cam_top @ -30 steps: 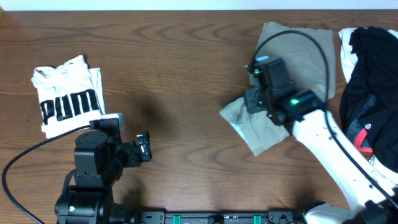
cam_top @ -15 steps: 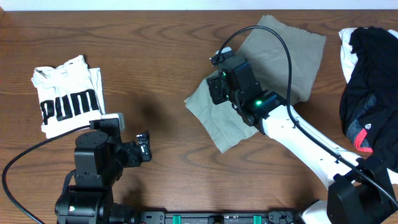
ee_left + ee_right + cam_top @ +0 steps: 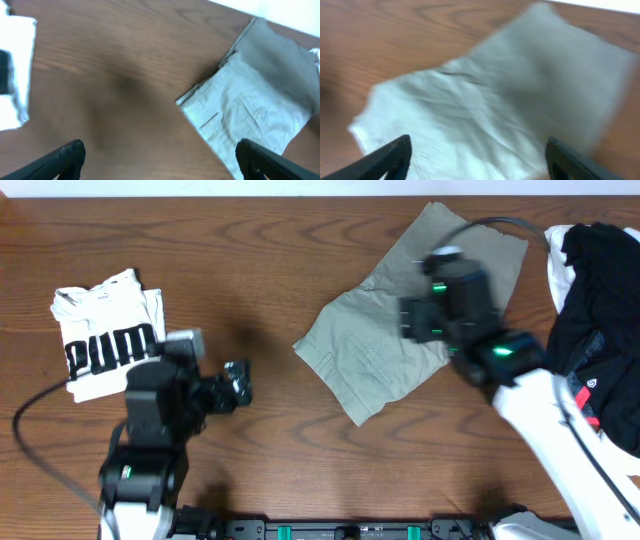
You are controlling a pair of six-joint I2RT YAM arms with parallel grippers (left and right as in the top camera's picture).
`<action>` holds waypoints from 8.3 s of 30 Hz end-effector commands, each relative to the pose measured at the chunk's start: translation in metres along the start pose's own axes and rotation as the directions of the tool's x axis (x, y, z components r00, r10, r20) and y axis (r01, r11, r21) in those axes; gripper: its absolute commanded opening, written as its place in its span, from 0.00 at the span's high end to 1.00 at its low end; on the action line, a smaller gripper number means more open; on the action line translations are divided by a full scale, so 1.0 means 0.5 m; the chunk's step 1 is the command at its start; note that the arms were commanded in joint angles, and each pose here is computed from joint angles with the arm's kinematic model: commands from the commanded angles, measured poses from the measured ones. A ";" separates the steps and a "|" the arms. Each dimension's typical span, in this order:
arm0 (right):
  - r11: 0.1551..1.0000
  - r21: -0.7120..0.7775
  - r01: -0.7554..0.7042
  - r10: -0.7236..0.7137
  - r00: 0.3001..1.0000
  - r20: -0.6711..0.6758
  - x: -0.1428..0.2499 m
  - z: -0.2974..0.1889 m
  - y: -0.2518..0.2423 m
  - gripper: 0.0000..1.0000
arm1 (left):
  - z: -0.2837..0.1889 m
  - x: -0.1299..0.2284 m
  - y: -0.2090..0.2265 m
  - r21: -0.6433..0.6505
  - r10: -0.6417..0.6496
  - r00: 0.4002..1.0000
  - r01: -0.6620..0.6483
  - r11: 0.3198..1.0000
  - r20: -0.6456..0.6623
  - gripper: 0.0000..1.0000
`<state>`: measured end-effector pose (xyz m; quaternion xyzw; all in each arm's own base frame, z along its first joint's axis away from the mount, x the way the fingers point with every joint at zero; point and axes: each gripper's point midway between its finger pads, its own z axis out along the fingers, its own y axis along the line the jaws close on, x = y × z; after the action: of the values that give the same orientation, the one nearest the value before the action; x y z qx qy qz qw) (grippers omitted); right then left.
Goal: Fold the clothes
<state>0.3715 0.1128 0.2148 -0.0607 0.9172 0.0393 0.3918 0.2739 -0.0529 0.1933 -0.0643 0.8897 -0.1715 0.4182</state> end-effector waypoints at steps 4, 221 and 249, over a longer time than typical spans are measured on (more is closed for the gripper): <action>0.984 0.163 -0.074 0.093 0.990 -0.111 0.053 -0.031 -0.144 0.11 | 0.125 0.024 -0.062 0.193 -0.075 0.981 0.110 0.975 -0.180 0.02; 0.986 -0.092 -0.137 0.123 0.983 -0.140 0.069 0.287 -0.099 0.12 | -0.139 0.315 -0.091 0.295 0.130 0.631 0.163 0.941 -0.765 0.94; 0.963 -0.003 -0.270 0.256 0.916 -0.308 0.182 0.335 -0.178 0.16 | -0.124 0.303 -0.092 0.314 0.146 0.661 0.142 0.939 -0.736 0.94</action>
<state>0.4422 0.0334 0.0312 0.0464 0.9655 0.0911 0.2395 0.1263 -0.1200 0.1361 0.0734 0.9371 -0.3412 0.0116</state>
